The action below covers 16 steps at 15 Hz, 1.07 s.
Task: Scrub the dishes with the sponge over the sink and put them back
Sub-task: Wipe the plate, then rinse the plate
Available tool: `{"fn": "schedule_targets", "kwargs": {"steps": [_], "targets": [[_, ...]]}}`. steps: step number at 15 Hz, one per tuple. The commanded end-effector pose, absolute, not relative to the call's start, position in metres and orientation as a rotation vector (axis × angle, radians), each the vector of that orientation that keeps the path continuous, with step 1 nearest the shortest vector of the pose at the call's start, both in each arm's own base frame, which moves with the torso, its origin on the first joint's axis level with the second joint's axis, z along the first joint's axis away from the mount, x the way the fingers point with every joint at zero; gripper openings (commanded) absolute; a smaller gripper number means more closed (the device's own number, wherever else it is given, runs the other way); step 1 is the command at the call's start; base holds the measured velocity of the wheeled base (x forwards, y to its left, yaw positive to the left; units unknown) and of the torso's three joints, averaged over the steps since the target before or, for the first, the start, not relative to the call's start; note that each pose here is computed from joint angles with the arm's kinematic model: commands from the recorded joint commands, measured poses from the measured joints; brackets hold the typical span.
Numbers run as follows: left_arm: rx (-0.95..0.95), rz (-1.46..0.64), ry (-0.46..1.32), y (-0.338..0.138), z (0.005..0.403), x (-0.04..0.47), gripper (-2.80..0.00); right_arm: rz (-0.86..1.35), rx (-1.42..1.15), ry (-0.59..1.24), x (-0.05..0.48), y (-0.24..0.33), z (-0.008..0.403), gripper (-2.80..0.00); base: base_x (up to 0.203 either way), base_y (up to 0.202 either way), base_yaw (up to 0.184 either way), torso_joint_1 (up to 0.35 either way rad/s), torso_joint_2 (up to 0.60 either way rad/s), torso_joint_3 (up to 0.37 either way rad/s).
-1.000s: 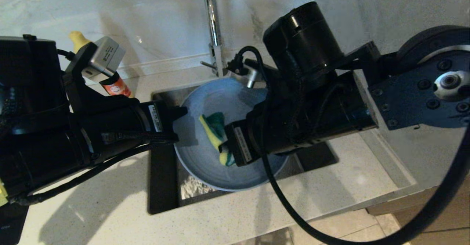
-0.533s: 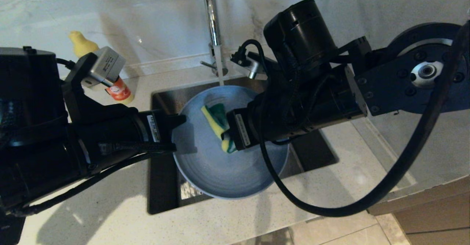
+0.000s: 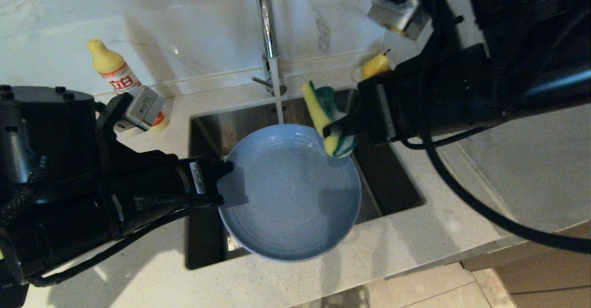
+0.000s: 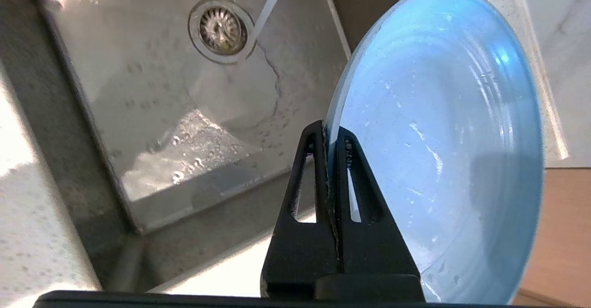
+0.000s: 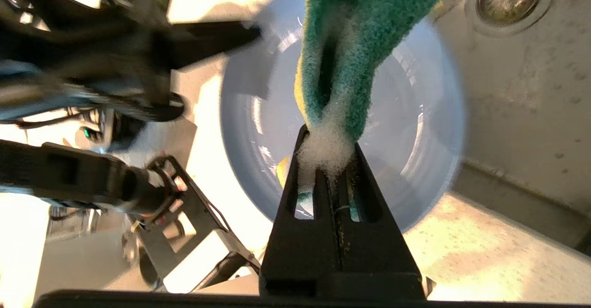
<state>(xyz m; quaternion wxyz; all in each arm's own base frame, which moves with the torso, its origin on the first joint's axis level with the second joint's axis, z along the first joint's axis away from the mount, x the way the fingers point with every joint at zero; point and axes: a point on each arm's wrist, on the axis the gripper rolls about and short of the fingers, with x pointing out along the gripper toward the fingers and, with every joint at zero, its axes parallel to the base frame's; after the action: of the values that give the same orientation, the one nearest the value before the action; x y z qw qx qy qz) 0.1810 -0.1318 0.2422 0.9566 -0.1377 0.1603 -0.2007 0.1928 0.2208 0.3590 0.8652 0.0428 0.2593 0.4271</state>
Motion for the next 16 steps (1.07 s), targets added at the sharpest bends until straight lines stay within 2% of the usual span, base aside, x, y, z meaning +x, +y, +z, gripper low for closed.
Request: {"fn": "schedule_targets", "kwargs": {"steps": [1,4,6,8,11,16], "targets": [[-0.282,-0.390,0.358,-0.136,0.234,0.188,-2.80,0.911,0.117,0.481,0.173,0.199,0.379,-2.80,0.000,0.000,0.000,0.000,0.00,0.000],[-0.325,-0.270,0.482,-0.141,0.200,0.227,-2.80,0.856,0.147,0.477,0.171,0.173,0.383,-2.80,0.000,0.000,0.000,0.000,0.00,0.000],[-0.394,-0.178,0.485,-0.134,0.189,0.259,-2.80,0.805,0.175,0.520,0.190,0.162,0.369,-2.80,0.000,0.000,0.000,0.000,0.00,0.000],[-0.460,-0.115,0.459,-0.129,0.181,0.291,-2.80,0.812,0.231,0.483,0.212,0.151,0.362,-2.80,0.000,0.000,0.000,0.000,0.00,0.000],[-0.575,-0.083,0.390,-0.128,0.191,0.327,-2.80,0.832,0.351,0.369,0.233,0.141,0.366,-2.80,0.000,0.000,0.000,0.000,0.00,0.000],[-0.623,-0.118,0.349,-0.139,0.198,0.356,-2.80,0.809,0.369,0.373,0.242,0.131,0.354,-2.80,0.000,0.000,0.000,0.000,0.00,0.000]]}}
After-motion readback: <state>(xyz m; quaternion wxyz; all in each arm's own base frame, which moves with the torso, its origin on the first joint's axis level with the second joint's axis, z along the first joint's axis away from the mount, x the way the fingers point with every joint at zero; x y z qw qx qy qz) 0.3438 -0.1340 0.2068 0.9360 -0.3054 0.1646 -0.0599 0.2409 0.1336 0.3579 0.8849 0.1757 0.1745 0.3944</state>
